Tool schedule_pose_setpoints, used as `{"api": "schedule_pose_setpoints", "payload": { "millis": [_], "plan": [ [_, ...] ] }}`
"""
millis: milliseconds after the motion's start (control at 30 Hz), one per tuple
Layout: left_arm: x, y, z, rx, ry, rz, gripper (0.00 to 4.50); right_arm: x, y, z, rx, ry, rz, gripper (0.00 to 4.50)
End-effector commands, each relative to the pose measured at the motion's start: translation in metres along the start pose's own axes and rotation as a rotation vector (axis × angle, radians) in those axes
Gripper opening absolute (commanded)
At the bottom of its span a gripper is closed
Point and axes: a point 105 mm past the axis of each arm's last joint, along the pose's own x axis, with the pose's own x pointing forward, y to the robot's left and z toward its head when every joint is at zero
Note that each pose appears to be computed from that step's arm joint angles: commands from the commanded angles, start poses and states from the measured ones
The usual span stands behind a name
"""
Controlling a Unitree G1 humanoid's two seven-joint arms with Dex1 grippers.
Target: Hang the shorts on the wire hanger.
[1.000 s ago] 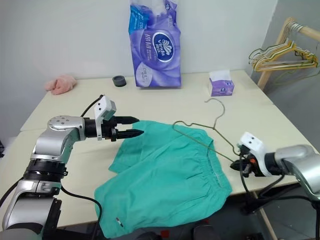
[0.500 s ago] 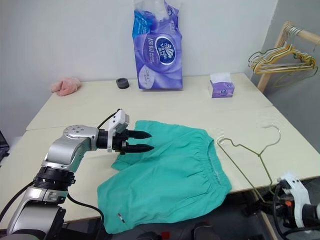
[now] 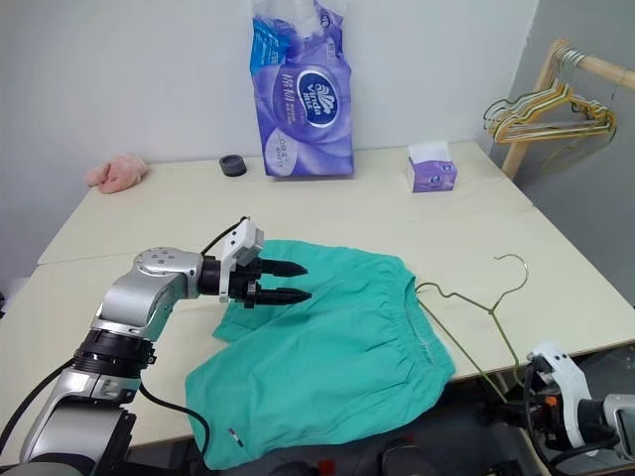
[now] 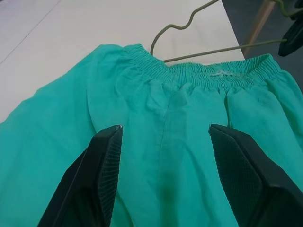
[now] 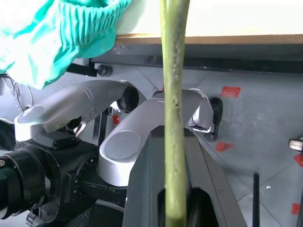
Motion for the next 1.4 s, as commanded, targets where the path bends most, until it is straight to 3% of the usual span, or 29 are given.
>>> {"api": "schedule_pose_setpoints", "payload": {
  "millis": [33, 200, 667, 1067, 1400],
  "plan": [
    [-0.004, -0.003, 0.009, 0.046, -0.017, 0.007, 3.08, -0.004, 0.003, 0.012, -0.044, -0.019, 0.023, 0.00],
    [-0.008, -0.002, 0.006, 0.038, -0.015, 0.026, 3.08, -0.017, -0.012, 0.017, -0.044, -0.029, -0.045, 0.00],
    [-0.003, -0.003, 0.008, 0.044, -0.011, 0.018, 3.08, -0.033, -0.005, 0.018, -0.069, -0.054, 0.003, 0.00],
    [-0.002, -0.002, 0.002, 0.046, -0.008, 0.011, 3.08, -0.003, -0.002, 0.010, -0.069, 0.019, 0.054, 0.00],
    [-0.002, -0.004, 0.000, 0.043, -0.012, 0.022, 3.08, 0.002, 0.008, 0.011, -0.043, 0.030, 0.137, 0.00]
  ]
}}
